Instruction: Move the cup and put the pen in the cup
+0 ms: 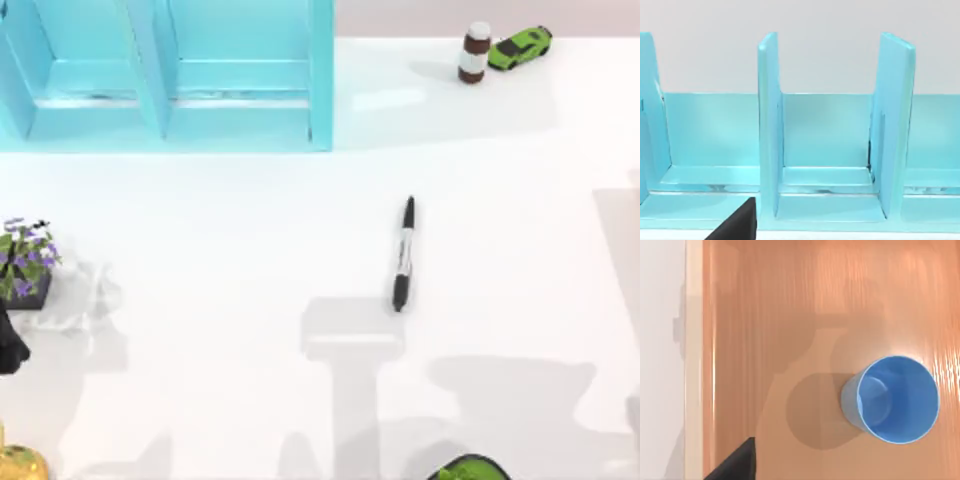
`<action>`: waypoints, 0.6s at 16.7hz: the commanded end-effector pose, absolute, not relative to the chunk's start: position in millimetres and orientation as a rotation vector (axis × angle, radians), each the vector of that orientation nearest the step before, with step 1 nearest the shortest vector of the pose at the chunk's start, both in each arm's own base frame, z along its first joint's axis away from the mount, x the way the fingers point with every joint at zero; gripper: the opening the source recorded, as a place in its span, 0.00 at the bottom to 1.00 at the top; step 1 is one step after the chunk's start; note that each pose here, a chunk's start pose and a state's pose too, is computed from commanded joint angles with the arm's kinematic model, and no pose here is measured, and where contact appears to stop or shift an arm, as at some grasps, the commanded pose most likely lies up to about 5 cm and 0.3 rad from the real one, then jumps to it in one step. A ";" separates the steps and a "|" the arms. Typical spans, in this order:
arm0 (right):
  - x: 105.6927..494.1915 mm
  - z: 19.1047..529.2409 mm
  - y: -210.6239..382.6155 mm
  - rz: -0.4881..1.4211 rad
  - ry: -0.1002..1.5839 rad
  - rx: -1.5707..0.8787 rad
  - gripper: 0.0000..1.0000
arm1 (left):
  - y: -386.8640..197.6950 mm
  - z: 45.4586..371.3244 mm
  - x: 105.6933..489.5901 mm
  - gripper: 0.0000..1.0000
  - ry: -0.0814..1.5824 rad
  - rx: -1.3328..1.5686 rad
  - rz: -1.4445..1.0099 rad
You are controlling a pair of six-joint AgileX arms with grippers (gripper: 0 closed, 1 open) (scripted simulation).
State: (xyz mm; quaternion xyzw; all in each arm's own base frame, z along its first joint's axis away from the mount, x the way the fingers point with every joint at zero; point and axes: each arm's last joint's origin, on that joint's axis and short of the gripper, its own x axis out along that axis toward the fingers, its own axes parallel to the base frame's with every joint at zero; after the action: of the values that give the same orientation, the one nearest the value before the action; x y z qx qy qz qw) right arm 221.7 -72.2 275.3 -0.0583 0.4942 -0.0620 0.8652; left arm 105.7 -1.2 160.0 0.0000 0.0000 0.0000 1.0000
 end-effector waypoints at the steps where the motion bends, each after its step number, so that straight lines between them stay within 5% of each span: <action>1: 234.6 276.1 -82.8 -0.123 1.112 -0.113 1.00 | -1.2 160.0 105.7 1.00 0.000 0.000 0.000; 10: 311.6 250.0 -167.9 -0.021 1.541 0.000 1.00 | -1.2 160.0 105.7 1.00 0.000 0.000 0.000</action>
State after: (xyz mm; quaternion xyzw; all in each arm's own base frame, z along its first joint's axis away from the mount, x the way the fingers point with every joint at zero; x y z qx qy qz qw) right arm 311.6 -167.9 250.0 -0.0002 0.6966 -0.0093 0.7174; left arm 105.7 -1.2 160.0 0.0000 0.0000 0.0000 1.0000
